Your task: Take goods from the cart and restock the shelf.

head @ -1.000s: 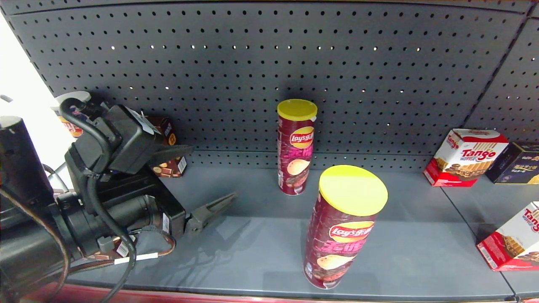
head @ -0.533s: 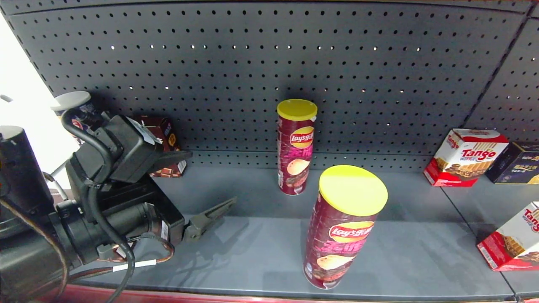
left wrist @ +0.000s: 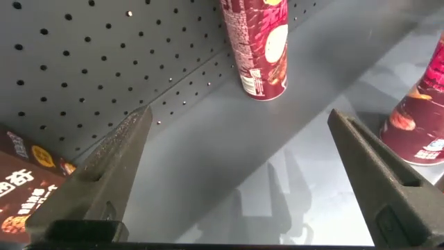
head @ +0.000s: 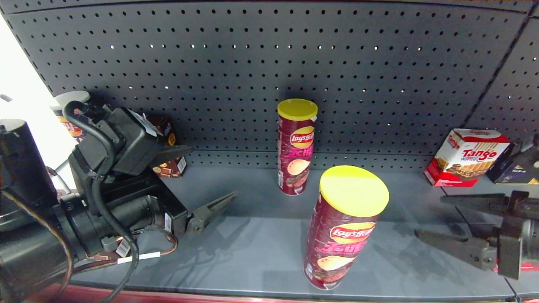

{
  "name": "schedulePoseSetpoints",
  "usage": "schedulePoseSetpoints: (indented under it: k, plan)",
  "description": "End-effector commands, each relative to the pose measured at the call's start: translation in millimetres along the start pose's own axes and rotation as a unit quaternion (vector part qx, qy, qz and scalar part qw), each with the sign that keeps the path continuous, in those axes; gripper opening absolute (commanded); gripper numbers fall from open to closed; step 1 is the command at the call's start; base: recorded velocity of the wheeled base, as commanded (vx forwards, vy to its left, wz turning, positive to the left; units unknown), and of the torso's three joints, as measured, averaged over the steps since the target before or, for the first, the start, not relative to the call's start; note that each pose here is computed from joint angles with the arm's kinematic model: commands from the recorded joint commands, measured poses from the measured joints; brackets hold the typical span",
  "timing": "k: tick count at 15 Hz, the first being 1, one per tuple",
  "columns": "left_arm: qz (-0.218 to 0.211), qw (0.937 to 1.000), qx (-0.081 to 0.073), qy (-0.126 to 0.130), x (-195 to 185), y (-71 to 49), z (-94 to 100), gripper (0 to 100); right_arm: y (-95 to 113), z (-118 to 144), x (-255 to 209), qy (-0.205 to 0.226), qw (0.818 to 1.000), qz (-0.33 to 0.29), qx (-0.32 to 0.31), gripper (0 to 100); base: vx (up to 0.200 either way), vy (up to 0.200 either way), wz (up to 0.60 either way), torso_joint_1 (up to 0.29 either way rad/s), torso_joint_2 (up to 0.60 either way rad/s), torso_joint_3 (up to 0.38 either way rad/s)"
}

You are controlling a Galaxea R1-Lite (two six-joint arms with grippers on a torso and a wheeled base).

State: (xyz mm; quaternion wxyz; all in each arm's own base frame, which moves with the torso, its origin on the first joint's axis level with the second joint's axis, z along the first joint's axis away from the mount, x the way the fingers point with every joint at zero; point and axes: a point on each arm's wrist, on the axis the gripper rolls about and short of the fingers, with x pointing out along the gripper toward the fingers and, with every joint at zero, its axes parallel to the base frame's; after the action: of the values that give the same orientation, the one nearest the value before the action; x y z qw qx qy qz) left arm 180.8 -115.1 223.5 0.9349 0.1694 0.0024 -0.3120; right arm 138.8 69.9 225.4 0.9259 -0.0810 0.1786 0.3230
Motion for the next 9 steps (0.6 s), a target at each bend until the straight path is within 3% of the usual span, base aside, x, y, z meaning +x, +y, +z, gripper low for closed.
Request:
schedulePoseSetpoints:
  k: [1, 3, 9]
  plan:
    - [0.0, 1.0, -0.001, 0.004, 1.1, 0.2, -1.7, 100, 4.5, -18.7, 11.7, 0.043, 0.999, 0.018, 0.001, 100, 0.0, 0.0, 0.0, 0.0, 0.0, 0.0]
    - [0.001, 1.0, 0.0, 0.003, 2.4, 0.4, -1.3, 100, 8.3, -28.3, 18.3, 0.065, 0.997, 0.03, 0.001, 100, 0.0, 0.0, 0.0, 0.0, 0.0, 0.0]
    - [-0.001, 1.0, -0.001, 0.006, 5.5, 0.3, -2.3, 100, 12.3, -29.9, 42.2, 0.072, 0.997, 0.029, -0.007, 100, 0.0, 0.0, 0.0, 0.0, 0.0, 0.0]
